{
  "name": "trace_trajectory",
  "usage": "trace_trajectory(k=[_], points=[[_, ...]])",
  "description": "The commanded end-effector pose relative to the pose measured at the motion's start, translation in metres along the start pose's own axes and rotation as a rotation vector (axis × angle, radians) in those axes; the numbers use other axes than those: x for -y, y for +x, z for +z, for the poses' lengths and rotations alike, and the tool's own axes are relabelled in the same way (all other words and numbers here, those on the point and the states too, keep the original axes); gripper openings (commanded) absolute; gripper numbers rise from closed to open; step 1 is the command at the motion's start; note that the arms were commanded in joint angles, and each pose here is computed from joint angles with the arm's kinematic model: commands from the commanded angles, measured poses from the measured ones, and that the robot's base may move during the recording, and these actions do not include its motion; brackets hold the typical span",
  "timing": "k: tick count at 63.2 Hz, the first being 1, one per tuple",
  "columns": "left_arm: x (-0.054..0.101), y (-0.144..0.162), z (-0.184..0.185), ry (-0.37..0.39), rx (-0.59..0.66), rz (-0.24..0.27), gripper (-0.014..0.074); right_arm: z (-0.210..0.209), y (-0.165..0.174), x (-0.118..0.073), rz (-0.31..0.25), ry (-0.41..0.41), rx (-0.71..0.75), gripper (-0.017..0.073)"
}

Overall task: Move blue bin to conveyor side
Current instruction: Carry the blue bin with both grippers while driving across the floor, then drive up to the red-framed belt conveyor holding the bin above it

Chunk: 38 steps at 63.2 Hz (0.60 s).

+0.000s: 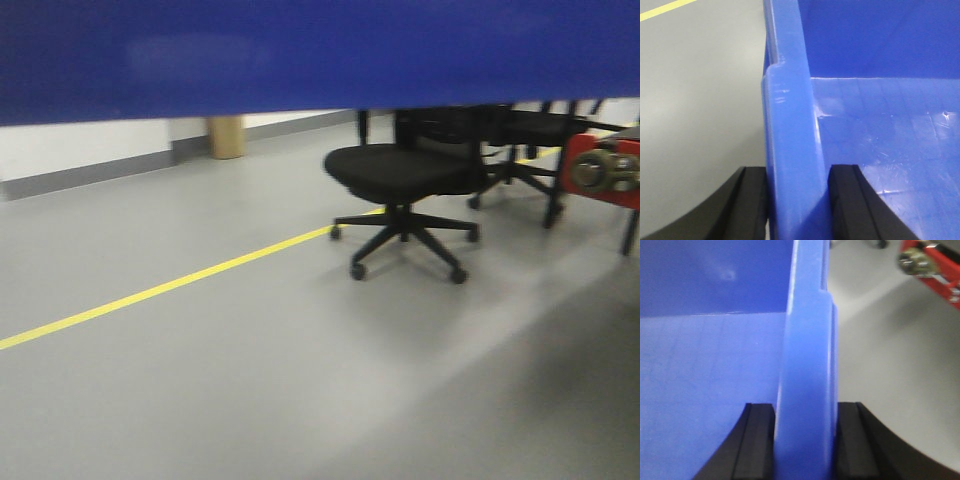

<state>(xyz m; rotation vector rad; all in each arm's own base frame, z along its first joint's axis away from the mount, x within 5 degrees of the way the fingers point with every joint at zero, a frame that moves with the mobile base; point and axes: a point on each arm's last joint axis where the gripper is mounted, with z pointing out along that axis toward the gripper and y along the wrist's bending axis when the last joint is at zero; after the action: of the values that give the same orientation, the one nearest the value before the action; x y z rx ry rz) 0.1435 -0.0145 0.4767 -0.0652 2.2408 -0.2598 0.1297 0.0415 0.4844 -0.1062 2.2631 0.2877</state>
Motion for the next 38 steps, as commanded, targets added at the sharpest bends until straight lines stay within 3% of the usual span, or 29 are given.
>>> trace_trajectory(k=[1, 38], points=[[0.0016, -0.0086, -0.0083, 0.003, 0.116, 0.022, -0.001, -0.0122, -0.0087, 0.0025, -0.026, 0.02, 0.138, -0.0081], [0.0016, -0.0086, -0.0083, 0.003, 0.116, 0.022, -0.001, -0.0122, -0.0087, 0.0025, -0.026, 0.02, 0.138, -0.0081]])
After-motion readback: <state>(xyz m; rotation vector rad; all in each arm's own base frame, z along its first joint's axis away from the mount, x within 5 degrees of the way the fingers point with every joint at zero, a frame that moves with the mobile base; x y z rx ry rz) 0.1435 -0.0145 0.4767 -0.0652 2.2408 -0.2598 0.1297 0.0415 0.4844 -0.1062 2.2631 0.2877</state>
